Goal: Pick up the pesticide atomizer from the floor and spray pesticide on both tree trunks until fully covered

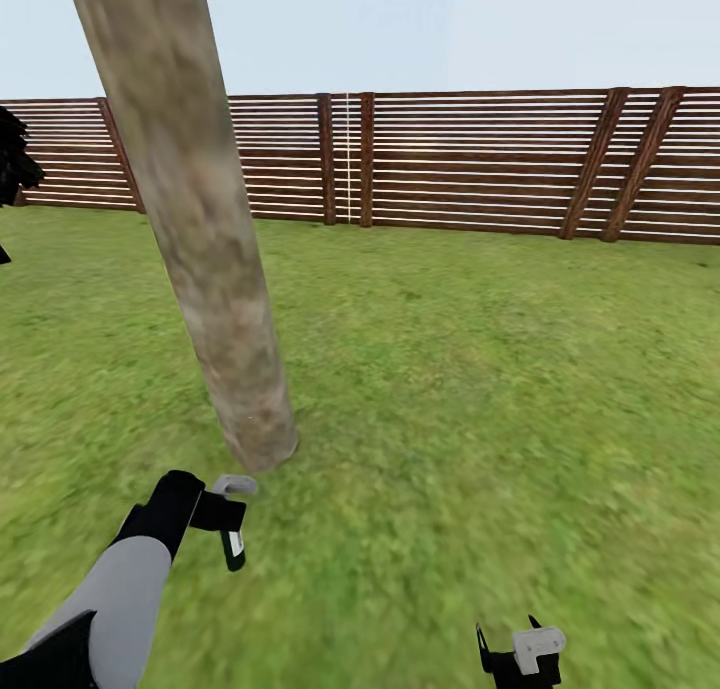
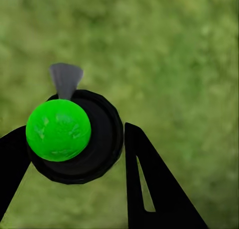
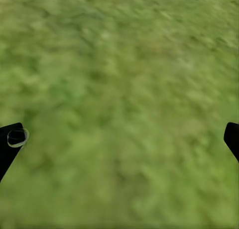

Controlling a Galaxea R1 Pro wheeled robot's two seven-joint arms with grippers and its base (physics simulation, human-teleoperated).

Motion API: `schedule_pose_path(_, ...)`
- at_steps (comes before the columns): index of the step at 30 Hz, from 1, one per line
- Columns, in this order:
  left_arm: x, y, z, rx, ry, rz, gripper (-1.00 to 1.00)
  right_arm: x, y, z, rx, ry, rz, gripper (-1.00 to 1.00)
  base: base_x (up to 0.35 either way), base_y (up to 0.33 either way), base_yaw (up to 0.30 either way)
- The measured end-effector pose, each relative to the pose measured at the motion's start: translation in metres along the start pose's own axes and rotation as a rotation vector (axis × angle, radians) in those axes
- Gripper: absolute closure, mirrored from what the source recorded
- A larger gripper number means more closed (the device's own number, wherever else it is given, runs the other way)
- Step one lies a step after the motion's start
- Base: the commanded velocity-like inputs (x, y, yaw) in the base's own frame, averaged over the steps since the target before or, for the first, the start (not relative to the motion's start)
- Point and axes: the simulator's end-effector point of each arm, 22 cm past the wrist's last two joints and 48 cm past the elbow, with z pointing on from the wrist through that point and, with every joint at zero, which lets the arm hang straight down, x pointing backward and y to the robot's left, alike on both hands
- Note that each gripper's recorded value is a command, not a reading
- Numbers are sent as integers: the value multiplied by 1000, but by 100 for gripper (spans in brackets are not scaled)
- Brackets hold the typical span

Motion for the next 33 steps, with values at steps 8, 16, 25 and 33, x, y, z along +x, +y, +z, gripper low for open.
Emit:
schedule_pose_path(8, -13, 10, -4, -18, -57, 35, 100, 0, 0, 0, 0, -1, 0, -100, 0, 0, 0)
schedule_pose_path(16, -5, 13, 10, -20, -58, 30, 100, 16, 5, 6, -1, -1, 1, -100, 0, 0, 0)
schedule_pose_path(25, -1, 15, 20, -23, -69, 27, 100, 30, 8, 13, 2, -12, 2, -100, 0, 0, 0)
schedule_pose_path(33, 3, 17, 31, -25, -79, 28, 100, 44, 11, 19, 3, -19, 2, -100, 0, 0, 0)
